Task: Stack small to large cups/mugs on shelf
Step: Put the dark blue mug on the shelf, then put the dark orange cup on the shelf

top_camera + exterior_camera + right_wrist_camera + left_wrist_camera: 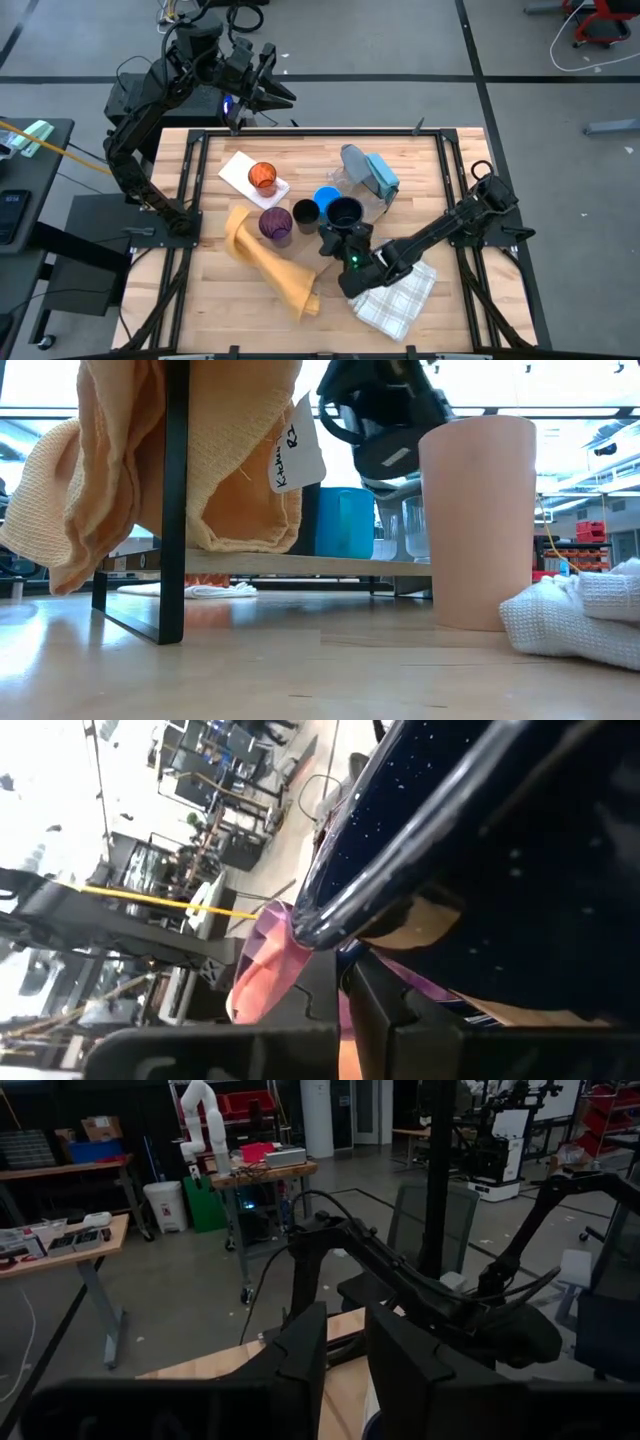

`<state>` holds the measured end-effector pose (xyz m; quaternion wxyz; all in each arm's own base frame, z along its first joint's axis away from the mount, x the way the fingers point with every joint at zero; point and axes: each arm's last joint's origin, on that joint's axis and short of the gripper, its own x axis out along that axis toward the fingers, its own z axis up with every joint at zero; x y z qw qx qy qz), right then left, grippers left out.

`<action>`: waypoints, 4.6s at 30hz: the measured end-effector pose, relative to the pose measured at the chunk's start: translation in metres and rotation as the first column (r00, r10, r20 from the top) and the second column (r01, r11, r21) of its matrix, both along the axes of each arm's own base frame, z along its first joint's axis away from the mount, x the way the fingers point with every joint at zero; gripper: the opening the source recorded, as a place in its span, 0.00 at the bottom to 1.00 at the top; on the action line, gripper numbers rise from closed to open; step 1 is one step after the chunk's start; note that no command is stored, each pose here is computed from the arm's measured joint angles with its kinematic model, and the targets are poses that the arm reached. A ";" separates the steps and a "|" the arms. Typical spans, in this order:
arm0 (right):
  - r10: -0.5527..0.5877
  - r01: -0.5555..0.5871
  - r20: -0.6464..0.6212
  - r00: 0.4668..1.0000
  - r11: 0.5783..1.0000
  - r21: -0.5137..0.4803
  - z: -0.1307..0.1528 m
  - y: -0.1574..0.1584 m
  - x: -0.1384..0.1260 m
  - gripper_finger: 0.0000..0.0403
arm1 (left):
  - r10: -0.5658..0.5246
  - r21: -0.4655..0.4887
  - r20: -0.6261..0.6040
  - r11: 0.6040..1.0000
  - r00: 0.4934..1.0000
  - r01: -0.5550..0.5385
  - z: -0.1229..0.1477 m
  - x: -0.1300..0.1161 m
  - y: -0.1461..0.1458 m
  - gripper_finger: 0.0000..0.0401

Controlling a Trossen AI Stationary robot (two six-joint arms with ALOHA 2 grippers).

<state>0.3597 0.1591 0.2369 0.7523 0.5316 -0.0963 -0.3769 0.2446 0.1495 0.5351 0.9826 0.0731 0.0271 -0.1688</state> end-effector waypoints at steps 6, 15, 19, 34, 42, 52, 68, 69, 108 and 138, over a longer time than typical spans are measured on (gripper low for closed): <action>0.056 -0.057 -0.055 0.997 0.998 -0.018 0.003 -0.014 0.011 0.02 | 0.000 0.000 0.000 1.000 1.000 0.000 0.000 0.000 0.000 0.19; 0.036 -0.039 -0.089 0.995 0.999 -0.027 -0.007 -0.010 0.008 0.02 | 0.000 0.005 0.002 1.000 1.000 0.000 0.000 0.000 0.000 0.21; 0.029 -0.032 -0.093 0.995 0.999 -0.032 -0.011 -0.010 0.009 0.02 | -0.001 0.014 0.005 1.000 1.000 0.001 0.000 0.000 0.000 0.20; 0.007 -0.007 -0.061 0.998 1.000 0.001 -0.039 -0.005 0.001 0.02 | -0.002 0.025 0.009 1.000 1.000 0.002 0.000 0.000 0.000 0.20; 0.015 -0.015 -0.056 0.998 1.000 0.004 -0.038 -0.001 -0.001 0.02 | -0.002 0.026 0.010 1.000 1.000 0.002 0.000 0.000 0.000 0.19; 0.031 -0.031 -0.076 0.997 1.000 0.002 -0.039 0.001 -0.003 0.02 | -0.002 0.027 0.011 1.000 1.000 0.001 0.000 0.000 0.000 0.19; -0.021 0.013 -0.085 0.996 0.996 -0.091 -0.040 0.005 -0.008 0.02 | -0.002 0.026 0.010 1.000 1.000 0.001 0.000 0.000 0.000 0.19; -0.020 0.013 -0.085 0.996 0.996 -0.091 -0.040 0.005 -0.008 0.02 | -0.002 0.025 0.010 1.000 1.000 0.001 0.000 0.000 0.000 0.19; -0.016 0.014 -0.054 0.998 0.999 -0.033 -0.076 0.014 0.003 0.07 | -0.002 0.031 0.017 1.000 1.000 0.001 0.001 0.000 0.000 0.19; 0.033 -0.033 -0.065 0.997 0.999 -0.001 -0.075 0.020 0.001 0.20 | -0.002 0.031 0.017 1.000 1.000 0.001 0.001 0.000 0.000 0.20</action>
